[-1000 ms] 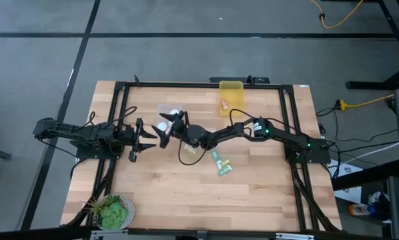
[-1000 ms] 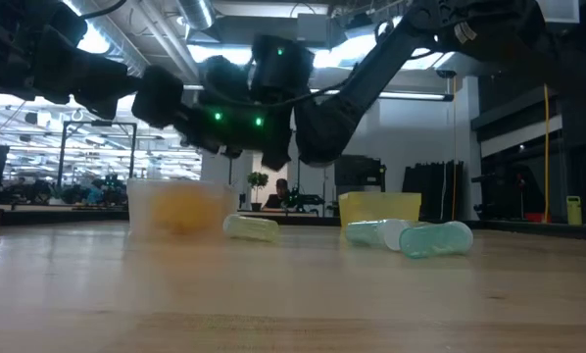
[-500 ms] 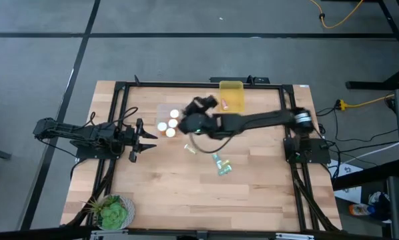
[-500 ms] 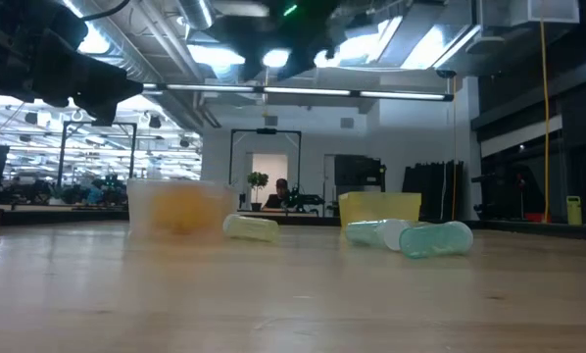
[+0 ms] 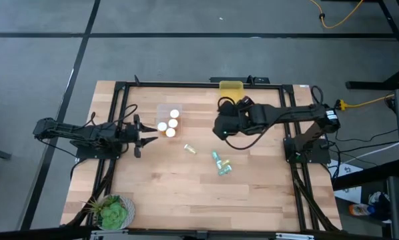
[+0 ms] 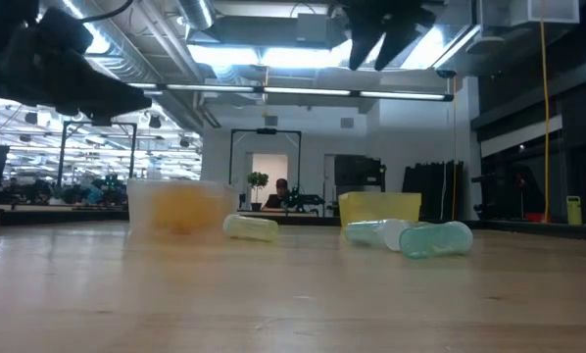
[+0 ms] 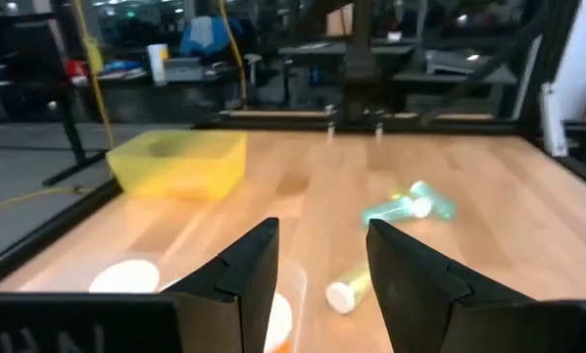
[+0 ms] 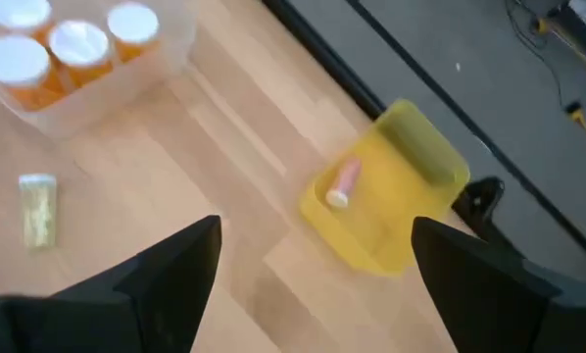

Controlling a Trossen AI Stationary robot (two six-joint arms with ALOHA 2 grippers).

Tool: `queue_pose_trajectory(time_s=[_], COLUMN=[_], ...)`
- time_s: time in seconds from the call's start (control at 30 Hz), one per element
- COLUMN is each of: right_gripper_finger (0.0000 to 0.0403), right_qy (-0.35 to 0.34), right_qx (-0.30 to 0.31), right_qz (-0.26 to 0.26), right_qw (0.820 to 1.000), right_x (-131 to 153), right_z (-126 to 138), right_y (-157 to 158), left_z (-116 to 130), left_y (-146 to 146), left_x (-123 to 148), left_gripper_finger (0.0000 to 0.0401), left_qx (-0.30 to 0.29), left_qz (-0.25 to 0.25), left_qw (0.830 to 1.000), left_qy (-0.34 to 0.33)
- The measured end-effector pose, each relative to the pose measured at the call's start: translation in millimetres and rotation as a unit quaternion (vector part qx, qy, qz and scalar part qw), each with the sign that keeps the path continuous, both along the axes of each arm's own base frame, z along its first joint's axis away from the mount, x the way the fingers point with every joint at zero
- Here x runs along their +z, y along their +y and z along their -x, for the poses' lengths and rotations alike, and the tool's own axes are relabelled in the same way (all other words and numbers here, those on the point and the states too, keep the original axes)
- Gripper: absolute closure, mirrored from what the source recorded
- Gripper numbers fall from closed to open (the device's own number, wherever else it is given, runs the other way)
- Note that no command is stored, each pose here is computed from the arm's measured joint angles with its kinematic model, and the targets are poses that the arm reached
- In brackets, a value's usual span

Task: Pick and place medicine bottles into bin by pill shape (circle, oval)
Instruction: Put the small yellow pill bottle into the yellow bin

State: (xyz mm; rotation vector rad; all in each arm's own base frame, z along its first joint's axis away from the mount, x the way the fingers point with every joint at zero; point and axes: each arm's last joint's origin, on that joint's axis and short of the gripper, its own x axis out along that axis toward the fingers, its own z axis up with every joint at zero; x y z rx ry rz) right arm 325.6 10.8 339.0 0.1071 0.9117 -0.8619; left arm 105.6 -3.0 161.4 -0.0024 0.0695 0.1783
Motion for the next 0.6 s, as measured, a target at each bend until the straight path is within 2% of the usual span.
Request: queue_pose_trajectory(time_s=[0.1, 0.27, 0.43, 0.5, 0.6], right_gripper_finger=[0.0068, 0.0068, 0.0068, 0.0068, 0.0068], right_qy=[0.003, 0.013, 0.014, 0.022, 0.034], right_qx=[-0.007, 0.022, 0.116, 0.150, 0.169], right_qz=[-0.014, -0.109, -0.147, -0.150, -0.165], right_qw=[1.000, 0.994, 0.982, 0.977, 0.971], right_x=[-1.3, -11.0, -37.5, -55.7, -87.8], right_z=[3.0, -4.8, -39.4, -56.0, -78.3], right_y=[5.6, 13.3, 27.2, 32.9, 36.7], left_z=[0.1, -0.4, -0.5, -0.5, -0.5], left_y=[0.3, -0.2, -0.5, -0.5, -0.4], left_x=[-2.2, -3.1, -3.1, -3.1, -3.1], left_gripper_finger=[0.0252, 0.0252, 0.0252, 0.0252, 0.0252], left_qx=[0.005, -0.002, -0.005, -0.005, -0.005], left_qz=[-0.002, -0.001, 0.009, 0.012, 0.013], left_qw=[1.000, 1.000, 1.000, 1.000, 1.000], left_qy=[0.012, 0.016, 0.015, 0.015, 0.014])
